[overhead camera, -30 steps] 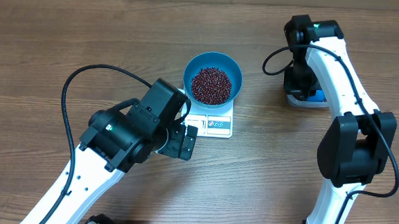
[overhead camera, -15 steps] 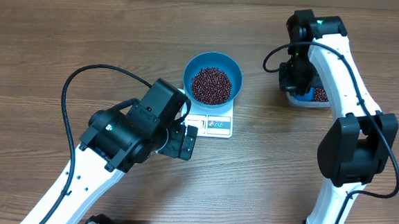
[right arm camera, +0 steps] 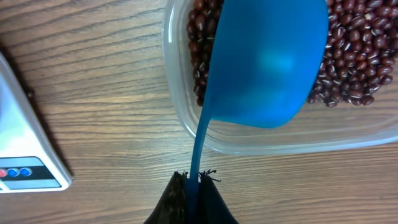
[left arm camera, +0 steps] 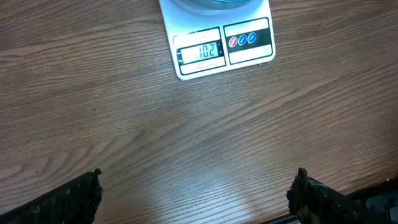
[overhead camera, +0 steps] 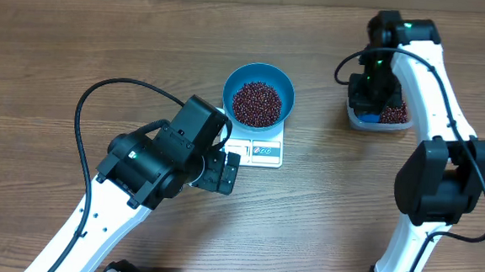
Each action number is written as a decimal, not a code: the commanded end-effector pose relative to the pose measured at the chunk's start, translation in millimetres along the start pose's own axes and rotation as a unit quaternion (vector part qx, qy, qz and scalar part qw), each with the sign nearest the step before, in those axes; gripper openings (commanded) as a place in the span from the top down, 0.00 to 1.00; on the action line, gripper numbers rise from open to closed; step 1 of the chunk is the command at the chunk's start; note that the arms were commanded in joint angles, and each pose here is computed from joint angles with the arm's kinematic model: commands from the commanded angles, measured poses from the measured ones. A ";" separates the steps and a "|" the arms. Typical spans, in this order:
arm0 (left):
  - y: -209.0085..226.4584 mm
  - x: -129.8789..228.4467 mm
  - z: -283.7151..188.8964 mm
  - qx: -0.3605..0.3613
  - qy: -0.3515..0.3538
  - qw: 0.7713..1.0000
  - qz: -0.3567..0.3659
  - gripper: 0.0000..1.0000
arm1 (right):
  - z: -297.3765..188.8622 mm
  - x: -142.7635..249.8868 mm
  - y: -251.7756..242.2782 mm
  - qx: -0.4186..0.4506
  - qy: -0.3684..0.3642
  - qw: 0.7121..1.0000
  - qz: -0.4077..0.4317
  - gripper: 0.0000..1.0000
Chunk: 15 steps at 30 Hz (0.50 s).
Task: Scoop item into bowl and weigh 150g on scale
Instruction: 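Dip the scoop into the red beans again and fill it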
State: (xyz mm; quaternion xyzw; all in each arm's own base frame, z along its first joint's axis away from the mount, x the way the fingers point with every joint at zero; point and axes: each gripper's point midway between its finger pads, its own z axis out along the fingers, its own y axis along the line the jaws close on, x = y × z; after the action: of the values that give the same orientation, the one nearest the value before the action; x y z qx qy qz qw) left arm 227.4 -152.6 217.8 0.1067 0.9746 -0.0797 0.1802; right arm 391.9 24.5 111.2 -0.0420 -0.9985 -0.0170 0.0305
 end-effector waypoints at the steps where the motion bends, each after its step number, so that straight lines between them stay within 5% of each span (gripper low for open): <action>1: -1.2 0.2 -1.7 0.003 -0.003 1.000 -0.003 0.00 | -4.6 -9.3 10.8 -0.074 -0.010 0.997 -0.017 0.96; 15: -1.2 0.2 -1.7 0.003 -0.003 1.000 -0.003 0.00 | -19.9 -15.4 6.1 -0.211 -0.033 0.976 -0.048 0.96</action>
State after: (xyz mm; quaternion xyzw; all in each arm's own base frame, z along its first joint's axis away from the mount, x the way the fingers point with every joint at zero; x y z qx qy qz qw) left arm 227.4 -152.6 217.8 0.1055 0.9747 -0.0799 0.1801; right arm 397.8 10.9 120.7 -0.0377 -0.9849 -0.1682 0.0132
